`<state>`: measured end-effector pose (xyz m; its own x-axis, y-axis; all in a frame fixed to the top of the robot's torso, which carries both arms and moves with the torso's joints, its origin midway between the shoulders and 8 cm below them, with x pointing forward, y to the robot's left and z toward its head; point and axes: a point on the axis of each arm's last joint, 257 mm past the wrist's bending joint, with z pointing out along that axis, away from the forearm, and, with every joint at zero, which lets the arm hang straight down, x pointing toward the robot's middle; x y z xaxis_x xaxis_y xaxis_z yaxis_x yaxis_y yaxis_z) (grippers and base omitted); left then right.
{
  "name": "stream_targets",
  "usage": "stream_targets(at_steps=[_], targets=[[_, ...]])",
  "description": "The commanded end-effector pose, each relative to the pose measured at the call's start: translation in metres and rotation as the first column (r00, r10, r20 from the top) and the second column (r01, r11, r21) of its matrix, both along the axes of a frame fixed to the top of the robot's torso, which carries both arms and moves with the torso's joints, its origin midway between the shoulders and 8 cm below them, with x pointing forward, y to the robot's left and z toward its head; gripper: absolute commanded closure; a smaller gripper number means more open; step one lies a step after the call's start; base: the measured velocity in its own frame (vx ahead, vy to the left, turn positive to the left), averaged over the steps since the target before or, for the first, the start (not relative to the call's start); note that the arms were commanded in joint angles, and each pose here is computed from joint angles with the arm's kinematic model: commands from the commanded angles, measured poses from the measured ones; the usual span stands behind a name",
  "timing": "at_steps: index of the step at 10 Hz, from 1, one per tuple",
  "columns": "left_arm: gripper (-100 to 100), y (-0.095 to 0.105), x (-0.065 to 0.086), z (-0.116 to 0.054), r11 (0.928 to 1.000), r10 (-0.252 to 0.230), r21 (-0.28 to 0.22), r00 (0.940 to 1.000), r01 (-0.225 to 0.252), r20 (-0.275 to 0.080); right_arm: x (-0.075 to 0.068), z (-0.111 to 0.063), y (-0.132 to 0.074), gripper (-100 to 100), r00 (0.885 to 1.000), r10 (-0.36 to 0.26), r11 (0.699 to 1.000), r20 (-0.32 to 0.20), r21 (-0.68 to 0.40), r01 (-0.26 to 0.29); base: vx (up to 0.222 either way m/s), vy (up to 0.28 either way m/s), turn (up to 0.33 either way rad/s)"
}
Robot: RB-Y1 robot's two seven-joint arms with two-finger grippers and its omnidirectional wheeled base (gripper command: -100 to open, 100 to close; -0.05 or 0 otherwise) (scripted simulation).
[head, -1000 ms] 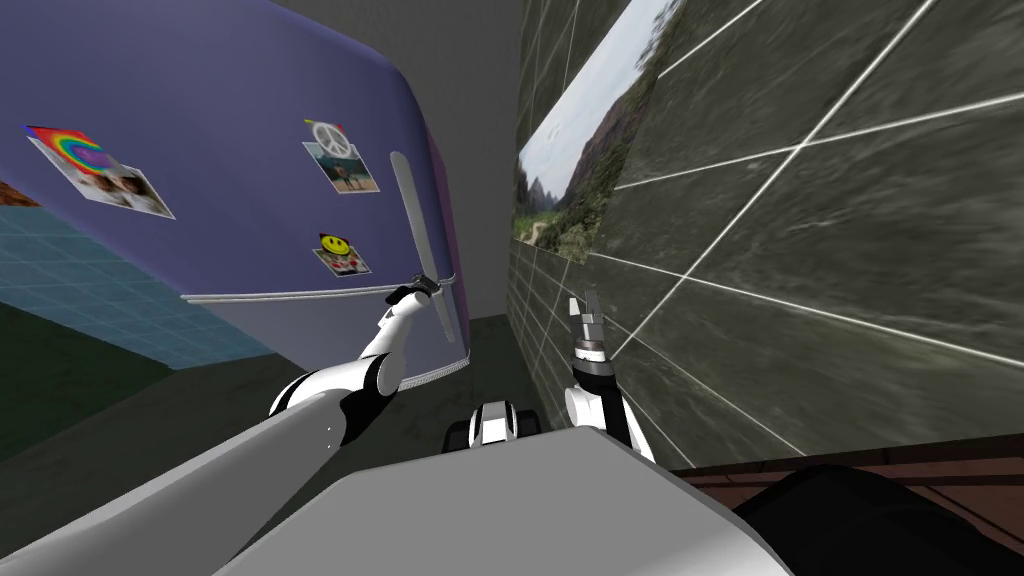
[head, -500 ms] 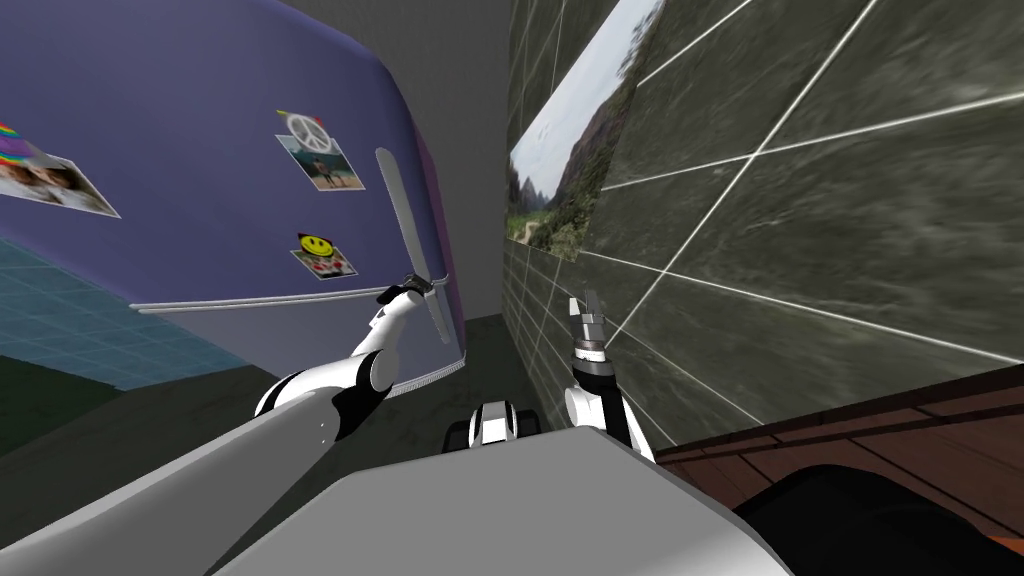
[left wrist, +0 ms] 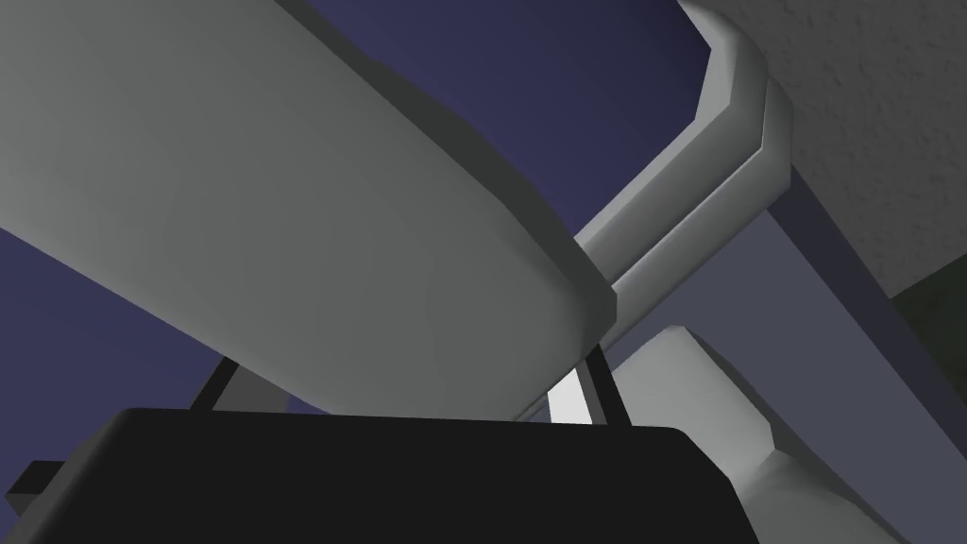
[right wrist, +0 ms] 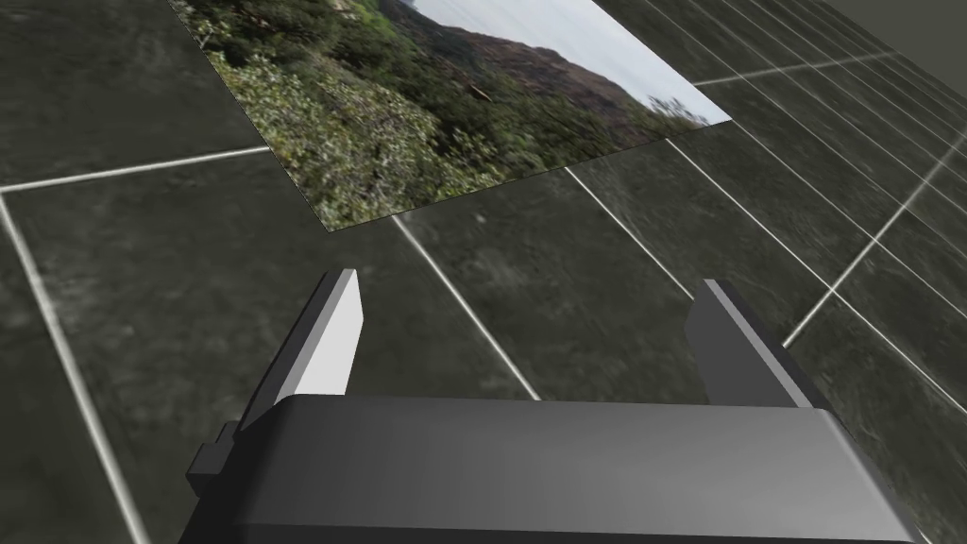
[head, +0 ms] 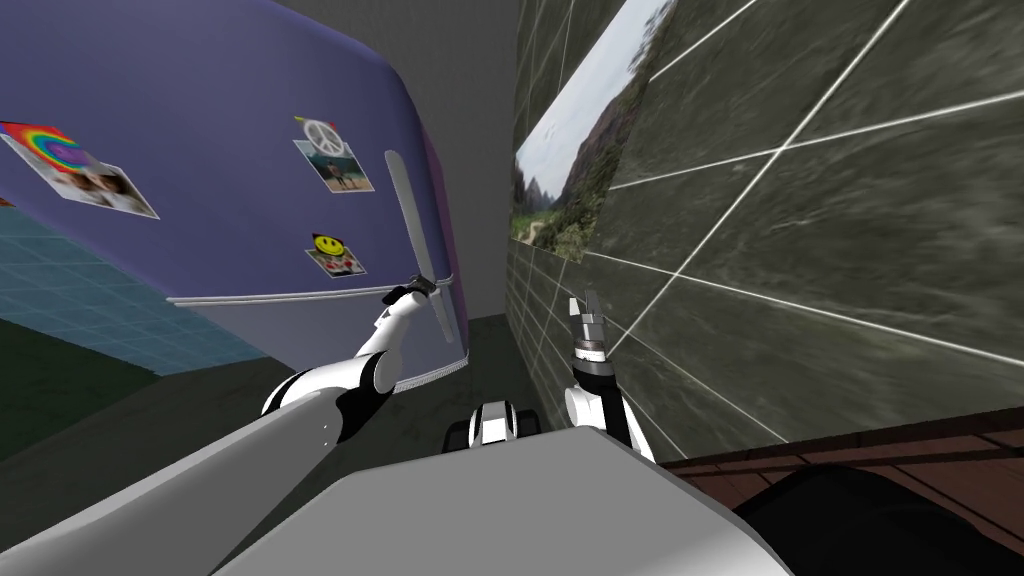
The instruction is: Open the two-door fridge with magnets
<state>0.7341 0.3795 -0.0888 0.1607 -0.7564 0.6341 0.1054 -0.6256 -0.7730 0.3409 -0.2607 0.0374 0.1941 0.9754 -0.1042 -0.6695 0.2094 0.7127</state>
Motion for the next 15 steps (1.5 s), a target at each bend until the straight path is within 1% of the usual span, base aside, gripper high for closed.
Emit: stream_targets(at_steps=[1,2,3,4,6,7,9,10,12,13,14,15], targets=[[100,-0.038,0.004,0.0,0.9984,-0.056,0.001,0.9984,0.056,0.0,0.0,0.0,0.0,0,1.0,0.0,1.0,0.0,0.0,0.0,0.03,-0.016,0.24],[100,-0.059,0.004,-0.001,0.9963,-0.086,0.0,0.9963,0.086,0.0,0.0,0.0,0.0,0,1.0,0.0,1.0,0.0,0.0,0.0,0.029,-0.015,0.244],[100,-0.069,0.004,-0.001,0.995,-0.1,-0.001,0.995,0.1,0.001,0.0,0.0,0.0,0,1.0,0.0,1.0,0.0,0.0,0.0,0.025,-0.012,0.216],[100,-0.061,0.004,0.0,0.9959,-0.091,-0.002,0.9959,0.091,-0.003,0.0,0.0,0.0,0,1.0,0.0,1.0,0.0,0.0,0.0,0.01,-0.009,0.031],[100,-0.095,0.007,0.001,0.9895,-0.144,-0.001,0.9895,0.144,-0.004,0.0,0.0,0.0,0,1.0,0.0,1.0,0.0,0.0,0.0,-0.173,0.207,-0.096],[100,-0.095,0.007,0.001,0.9895,-0.144,-0.001,0.9895,0.144,-0.004,0.0,0.0,0.0,0,1.0,0.0,1.0,0.0,0.0,0.0,-0.246,0.243,-0.128],[100,-0.128,0.008,0.003,0.9807,-0.195,0.0,0.9807,0.195,-0.003,0.0,0.0,0.0,0,1.0,0.0,1.0,0.0,0.0,0.0,-0.264,0.2,-0.104],[100,-0.128,0.008,0.003,0.9807,-0.195,0.0,0.9807,0.195,-0.003,0.0,0.0,0.0,0,1.0,0.0,1.0,0.0,0.0,0.0,-0.224,0.236,-0.086],[100,-0.16,0.008,0.006,0.9692,-0.246,0.0,0.9692,0.246,-0.001,0.0,0.0,0.0,0,1.0,0.0,1.0,0.0,0.0,0.0,-0.235,0.239,-0.105],[100,-0.16,0.008,0.006,0.9692,-0.246,0.0,0.9692,0.246,-0.001,0.0,0.0,0.0,0,1.0,0.0,1.0,0.0,0.0,0.0,-0.223,0.212,-0.092],[100,-0.177,0.007,0.008,0.9623,-0.272,0.001,0.9623,0.272,0.0,0.0,0.0,0.0,0,1.0,0.0,1.0,0.0,0.0,0.0,-0.22,0.197,-0.079],[100,-0.177,0.007,0.008,0.9623,-0.272,0.001,0.9623,0.272,0.0,0.0,0.0,0.0,0,1.0,0.0,1.0,0.0,0.0,0.0,-0.169,0.141,-0.052]])
